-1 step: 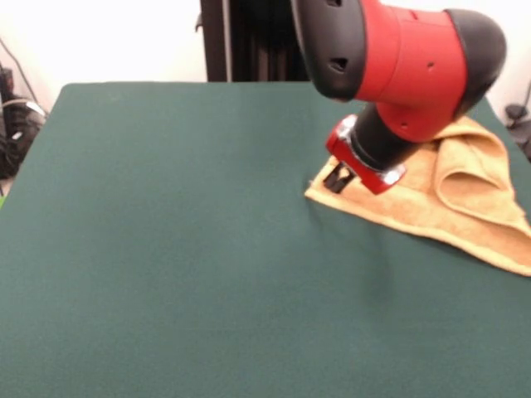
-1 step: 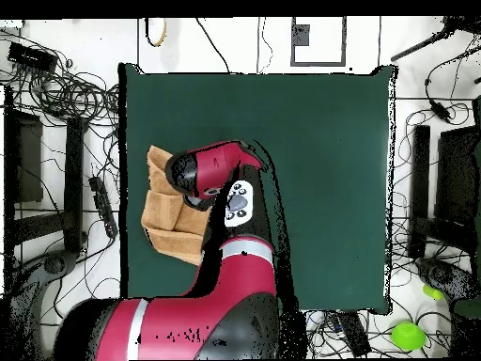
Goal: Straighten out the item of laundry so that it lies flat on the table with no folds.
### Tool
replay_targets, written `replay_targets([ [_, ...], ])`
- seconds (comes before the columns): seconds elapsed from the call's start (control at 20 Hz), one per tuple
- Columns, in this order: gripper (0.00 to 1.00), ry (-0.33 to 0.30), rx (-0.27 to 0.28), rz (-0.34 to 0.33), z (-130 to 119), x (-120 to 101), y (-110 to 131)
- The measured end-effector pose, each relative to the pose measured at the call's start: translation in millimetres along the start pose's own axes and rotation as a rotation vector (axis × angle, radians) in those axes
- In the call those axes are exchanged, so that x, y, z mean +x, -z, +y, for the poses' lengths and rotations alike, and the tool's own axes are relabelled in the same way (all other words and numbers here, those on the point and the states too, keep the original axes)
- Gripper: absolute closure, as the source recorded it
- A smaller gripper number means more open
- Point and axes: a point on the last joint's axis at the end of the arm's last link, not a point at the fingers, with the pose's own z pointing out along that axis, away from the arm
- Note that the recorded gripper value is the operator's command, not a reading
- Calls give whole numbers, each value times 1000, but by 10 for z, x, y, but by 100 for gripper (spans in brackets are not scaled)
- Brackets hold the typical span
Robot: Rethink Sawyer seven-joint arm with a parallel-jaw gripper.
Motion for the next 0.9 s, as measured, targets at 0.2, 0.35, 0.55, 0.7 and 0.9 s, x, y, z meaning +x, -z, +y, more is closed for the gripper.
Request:
replay_targets([
  [0.2, 100, 1, 13, -26, -108, -115, -48],
  [0.35, 100, 5, 19, -44, -164, -177, -76],
  [0.55, 100, 11, 31, -77, -294, -316, -146],
  [0.7, 100, 13, 36, -92, -363, -391, -182],
  [0.9, 100, 18, 50, -120, -501, -526, -267],
])
